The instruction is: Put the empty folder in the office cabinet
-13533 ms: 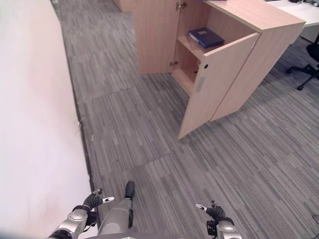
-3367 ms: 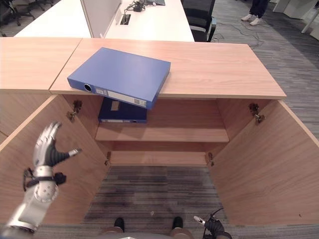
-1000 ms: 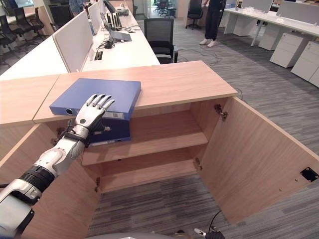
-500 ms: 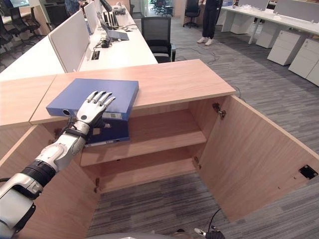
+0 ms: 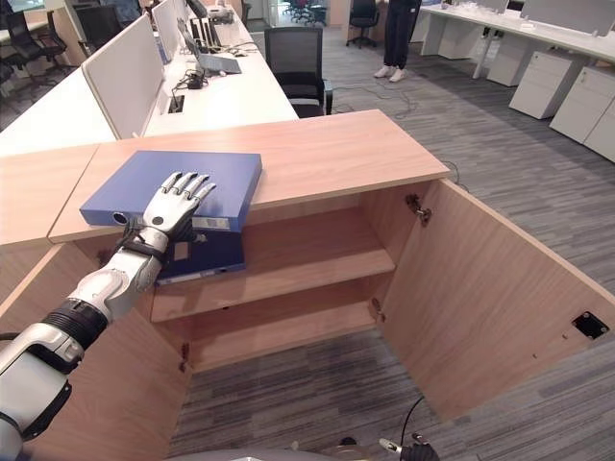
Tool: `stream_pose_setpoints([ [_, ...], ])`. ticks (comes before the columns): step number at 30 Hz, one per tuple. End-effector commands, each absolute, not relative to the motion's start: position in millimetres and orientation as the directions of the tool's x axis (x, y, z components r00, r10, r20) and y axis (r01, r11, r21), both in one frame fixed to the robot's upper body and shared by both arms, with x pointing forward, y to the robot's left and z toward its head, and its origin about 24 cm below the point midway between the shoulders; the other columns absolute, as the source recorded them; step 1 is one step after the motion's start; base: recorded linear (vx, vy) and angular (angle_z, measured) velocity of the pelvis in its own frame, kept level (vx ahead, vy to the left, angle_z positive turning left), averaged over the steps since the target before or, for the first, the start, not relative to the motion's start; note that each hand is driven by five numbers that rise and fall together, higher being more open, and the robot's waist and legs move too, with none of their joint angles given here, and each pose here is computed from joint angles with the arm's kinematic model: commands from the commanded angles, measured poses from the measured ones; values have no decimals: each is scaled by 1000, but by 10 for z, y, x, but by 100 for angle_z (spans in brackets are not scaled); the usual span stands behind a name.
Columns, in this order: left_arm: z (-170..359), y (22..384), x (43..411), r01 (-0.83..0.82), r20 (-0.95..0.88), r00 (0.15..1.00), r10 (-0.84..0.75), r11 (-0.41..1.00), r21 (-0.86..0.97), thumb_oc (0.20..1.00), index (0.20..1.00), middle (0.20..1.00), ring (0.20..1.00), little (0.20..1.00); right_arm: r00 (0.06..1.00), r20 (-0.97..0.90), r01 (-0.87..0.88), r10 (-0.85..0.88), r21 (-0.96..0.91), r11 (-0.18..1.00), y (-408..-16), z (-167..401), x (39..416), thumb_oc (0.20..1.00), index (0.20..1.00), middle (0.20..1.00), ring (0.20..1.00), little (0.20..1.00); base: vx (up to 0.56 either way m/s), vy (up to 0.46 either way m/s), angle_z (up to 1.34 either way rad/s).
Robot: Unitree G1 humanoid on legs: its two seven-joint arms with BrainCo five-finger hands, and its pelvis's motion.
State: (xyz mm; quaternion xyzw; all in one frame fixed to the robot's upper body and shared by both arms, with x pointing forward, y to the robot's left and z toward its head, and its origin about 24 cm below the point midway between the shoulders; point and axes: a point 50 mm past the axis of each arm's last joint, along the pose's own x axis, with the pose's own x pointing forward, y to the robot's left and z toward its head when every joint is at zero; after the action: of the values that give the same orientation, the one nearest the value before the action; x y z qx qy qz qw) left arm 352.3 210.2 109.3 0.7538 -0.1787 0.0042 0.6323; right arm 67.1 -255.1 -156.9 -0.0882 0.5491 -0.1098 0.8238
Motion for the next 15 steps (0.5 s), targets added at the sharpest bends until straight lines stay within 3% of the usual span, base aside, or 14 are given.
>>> stream_pose_setpoints([
  [1, 1778, 2136, 3789, -449, 418, 883, -212, -124, 885, 1000, 1000, 1000, 1000, 1000, 439, -847, 96, -299, -287, 953, -2618, -1498, 956, 1000, 1000, 1000, 1000, 1000, 11, 5, -7],
  [15, 1750, 2200, 3819, -423, 401, 900, -173, -121, 898, 1000, 1000, 1000, 1000, 1000, 435, -851, 97, -295, -281, 955, -2610, -1506, 930, 1000, 1000, 1000, 1000, 1000, 3, 2, -2],
])
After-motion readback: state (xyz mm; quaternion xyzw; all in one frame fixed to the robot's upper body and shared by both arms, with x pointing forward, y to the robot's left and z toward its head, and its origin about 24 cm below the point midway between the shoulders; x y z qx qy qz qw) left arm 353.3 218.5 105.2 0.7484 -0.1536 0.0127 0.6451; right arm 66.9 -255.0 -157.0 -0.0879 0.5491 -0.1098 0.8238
